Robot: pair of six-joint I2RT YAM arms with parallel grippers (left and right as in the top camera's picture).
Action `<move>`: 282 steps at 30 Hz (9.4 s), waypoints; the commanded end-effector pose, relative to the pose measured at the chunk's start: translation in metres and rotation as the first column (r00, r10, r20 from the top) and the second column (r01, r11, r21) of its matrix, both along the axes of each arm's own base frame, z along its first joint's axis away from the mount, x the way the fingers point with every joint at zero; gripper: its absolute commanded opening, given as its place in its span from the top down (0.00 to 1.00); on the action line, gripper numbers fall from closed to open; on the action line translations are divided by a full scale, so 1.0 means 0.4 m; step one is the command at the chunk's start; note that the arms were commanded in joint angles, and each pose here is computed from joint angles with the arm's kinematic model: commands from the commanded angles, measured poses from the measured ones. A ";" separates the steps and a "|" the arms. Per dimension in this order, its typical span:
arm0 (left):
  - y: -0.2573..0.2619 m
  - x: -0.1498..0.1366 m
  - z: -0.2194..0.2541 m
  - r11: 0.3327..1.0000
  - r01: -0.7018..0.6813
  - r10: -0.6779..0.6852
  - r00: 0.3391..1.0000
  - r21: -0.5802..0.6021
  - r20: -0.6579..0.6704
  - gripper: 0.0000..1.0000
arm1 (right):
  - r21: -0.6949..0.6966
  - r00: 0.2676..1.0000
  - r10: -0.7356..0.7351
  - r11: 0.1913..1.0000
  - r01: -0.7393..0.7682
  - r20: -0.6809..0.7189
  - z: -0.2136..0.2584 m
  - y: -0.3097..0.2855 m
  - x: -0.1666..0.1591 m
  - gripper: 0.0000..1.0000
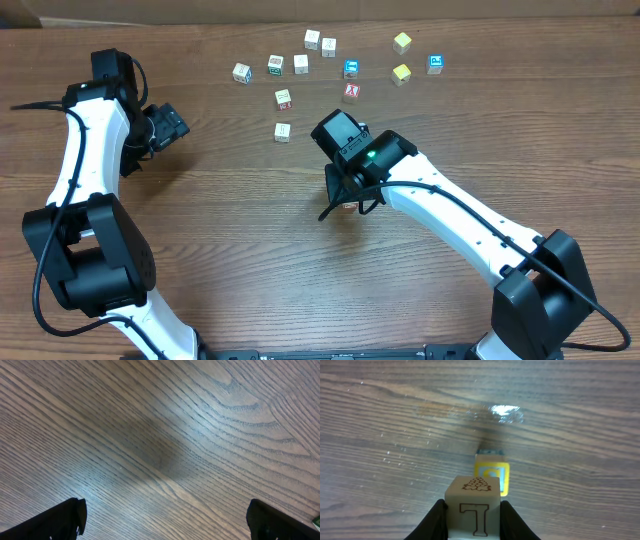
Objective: Form a tower
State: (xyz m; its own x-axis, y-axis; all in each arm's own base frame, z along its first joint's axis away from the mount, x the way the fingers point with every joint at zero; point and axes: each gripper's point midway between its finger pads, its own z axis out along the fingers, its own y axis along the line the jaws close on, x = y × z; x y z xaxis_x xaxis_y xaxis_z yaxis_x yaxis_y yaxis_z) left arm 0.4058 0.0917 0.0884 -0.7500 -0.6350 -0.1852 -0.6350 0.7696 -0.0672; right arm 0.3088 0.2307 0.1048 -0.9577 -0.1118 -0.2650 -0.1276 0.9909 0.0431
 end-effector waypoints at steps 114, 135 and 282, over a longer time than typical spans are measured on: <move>0.000 0.010 0.006 1.000 0.010 -0.010 1.000 0.003 0.010 0.00 | 0.187 0.950 -0.158 0.976 0.109 0.271 0.391 -0.119 0.258 0.11; 0.000 0.010 0.006 1.000 0.010 -0.010 1.000 0.003 0.010 0.00 | 0.128 0.882 -0.199 0.979 0.158 0.427 0.182 -0.316 0.653 0.14; 0.000 0.010 0.006 1.000 0.010 -0.010 1.000 0.003 0.010 0.00 | 0.072 0.996 -0.055 0.996 0.060 -0.074 -0.118 -0.297 0.314 0.74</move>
State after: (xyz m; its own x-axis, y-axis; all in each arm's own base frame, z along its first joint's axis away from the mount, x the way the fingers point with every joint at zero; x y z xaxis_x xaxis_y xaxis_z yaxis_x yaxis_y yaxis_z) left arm 0.4059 0.0917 0.0884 -0.7499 -0.6350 -0.1856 -0.6350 0.7696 -0.0674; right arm 0.4383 0.1076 0.0653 -0.9766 -0.0417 -0.2109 -0.0662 0.9916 0.1109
